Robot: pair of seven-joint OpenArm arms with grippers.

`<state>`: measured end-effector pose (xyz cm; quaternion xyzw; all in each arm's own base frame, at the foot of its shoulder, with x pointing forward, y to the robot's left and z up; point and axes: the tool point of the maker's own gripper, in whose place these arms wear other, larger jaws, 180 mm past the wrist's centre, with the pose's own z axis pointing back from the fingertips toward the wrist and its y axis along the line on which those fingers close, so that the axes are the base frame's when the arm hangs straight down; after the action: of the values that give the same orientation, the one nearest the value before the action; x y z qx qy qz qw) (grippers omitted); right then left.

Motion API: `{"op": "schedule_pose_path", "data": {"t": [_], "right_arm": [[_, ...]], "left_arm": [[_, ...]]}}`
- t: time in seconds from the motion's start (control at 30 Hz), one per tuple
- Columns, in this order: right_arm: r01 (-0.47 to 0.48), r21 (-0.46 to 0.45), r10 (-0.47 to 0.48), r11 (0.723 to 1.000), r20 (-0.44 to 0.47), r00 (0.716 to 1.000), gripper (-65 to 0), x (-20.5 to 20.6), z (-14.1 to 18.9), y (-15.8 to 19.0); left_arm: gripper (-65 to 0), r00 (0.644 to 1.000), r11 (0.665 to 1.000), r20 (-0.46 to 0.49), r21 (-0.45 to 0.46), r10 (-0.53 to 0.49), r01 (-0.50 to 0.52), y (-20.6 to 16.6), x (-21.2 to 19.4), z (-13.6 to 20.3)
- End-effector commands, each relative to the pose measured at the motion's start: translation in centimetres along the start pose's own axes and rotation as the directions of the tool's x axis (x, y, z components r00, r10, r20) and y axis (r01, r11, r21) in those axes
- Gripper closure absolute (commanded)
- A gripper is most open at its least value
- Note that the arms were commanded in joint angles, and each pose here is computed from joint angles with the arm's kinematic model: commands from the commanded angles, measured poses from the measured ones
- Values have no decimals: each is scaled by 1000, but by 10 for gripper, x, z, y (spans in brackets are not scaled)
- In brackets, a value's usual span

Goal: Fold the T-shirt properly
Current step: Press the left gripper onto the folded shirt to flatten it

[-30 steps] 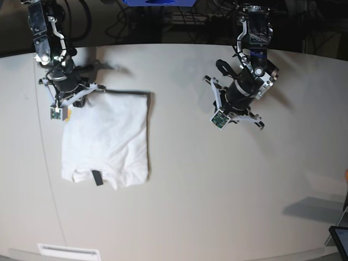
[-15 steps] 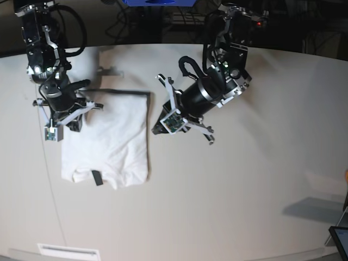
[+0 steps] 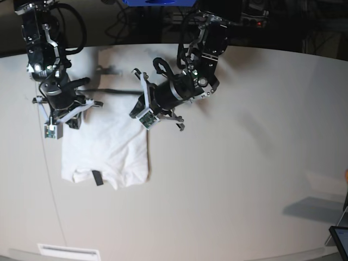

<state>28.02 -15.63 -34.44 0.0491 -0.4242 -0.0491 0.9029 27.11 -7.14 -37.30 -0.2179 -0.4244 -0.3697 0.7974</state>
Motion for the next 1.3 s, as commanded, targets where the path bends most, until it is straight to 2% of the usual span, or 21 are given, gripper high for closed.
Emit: {"op": "schedule_pose_path", "data": {"t": [0.0,0.17,0.4,0.57,0.77,0.83,0.93,1.27], "right_arm": [[-14,-3,14,1000,47,999,-1,13,2,-2],[-12,-3,12,1000,46,999,-1,12,2,-2],[-12,-3,13,1000,49,999,-1,13,2,-2],[-14,2,14,1000,53,999,-1,15,2,0],[-13,-1,13,1000,53,999,-1,14,2,-1],[-13,-1,13,1000,53,999,-1,14,2,-1],[-14,4,14,1000,50,999,-1,12,2,1],[43,-3,-43,999,-19,999,-1,-17,-4,4]], "left_arm": [[0,997,1000,74,-8,2,-2,2,18,-3],[0,999,999,10,-33,30,-30,-2,-11,-11],[0,997,998,-69,-39,37,-40,-8,-45,-1],[0,999,1000,-48,-16,26,-26,3,-37,2],[0,995,996,73,50,-72,68,24,18,19],[0,993,994,87,72,-85,79,27,29,24],[0,992,996,100,56,-78,73,17,39,21],[0,1000,1000,11,-20,12,-11,-6,3,-5]]}}
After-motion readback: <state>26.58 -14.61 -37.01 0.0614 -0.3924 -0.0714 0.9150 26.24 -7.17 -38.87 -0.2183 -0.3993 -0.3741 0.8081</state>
